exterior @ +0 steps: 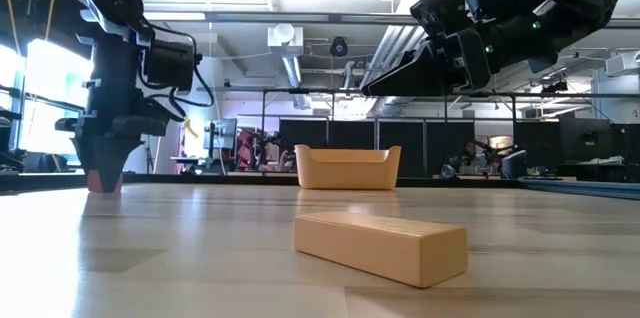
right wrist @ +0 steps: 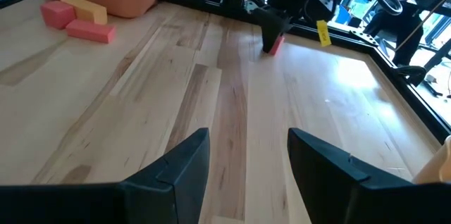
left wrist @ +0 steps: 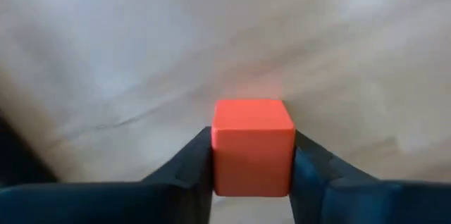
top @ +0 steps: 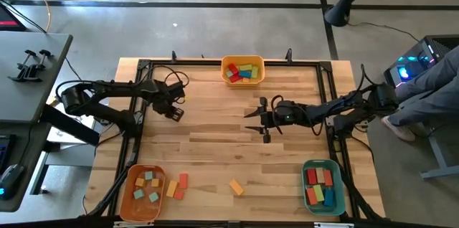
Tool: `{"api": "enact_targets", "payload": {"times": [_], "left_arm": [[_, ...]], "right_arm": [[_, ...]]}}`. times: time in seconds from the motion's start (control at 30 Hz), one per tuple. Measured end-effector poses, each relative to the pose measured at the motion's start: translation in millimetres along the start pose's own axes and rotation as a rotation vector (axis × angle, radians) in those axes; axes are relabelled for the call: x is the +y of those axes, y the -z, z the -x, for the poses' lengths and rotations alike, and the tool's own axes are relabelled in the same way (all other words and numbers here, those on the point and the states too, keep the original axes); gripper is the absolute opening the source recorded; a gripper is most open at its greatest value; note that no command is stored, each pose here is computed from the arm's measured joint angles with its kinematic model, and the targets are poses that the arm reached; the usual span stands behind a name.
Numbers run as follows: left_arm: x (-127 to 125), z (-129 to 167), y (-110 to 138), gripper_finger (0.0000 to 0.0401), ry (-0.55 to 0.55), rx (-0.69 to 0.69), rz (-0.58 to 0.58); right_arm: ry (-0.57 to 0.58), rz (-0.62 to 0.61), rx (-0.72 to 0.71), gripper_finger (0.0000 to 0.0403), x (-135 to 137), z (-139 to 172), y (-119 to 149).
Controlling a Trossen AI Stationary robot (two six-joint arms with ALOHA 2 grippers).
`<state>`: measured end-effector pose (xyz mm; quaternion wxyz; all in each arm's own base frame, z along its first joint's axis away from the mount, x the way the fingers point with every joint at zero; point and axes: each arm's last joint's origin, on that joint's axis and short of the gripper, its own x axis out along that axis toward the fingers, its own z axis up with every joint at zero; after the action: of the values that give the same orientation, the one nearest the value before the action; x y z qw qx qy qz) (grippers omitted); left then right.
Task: Sort blocks by size
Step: Put the orange square block into the orange bin
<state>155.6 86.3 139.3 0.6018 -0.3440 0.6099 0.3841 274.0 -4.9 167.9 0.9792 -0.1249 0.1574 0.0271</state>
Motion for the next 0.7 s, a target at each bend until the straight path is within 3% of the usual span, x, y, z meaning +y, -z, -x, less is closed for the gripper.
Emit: {"api": "enact_targets", "payload": {"times": [0.2,0.4,0.7], "left_arm": [[-31.2,9.4,8.1,0.0093,0.083,-0.054,-0.147],[-88.6,42.6,31.4,0.0093,0.254,-0.184,-0.556],[-153.0,98.5,113.0,0.0093,0.43,-0.305,-1.051]], "right_arm": [[0.0,0.0,0.0,0.0188,0.0,-0.1,0.1],[0.0,0.0,0.0,0.0188,0.0,-0.1,0.0],[0.003,0.0,-0.008,0.0188,-0.2,-0.1,-0.7]]}}
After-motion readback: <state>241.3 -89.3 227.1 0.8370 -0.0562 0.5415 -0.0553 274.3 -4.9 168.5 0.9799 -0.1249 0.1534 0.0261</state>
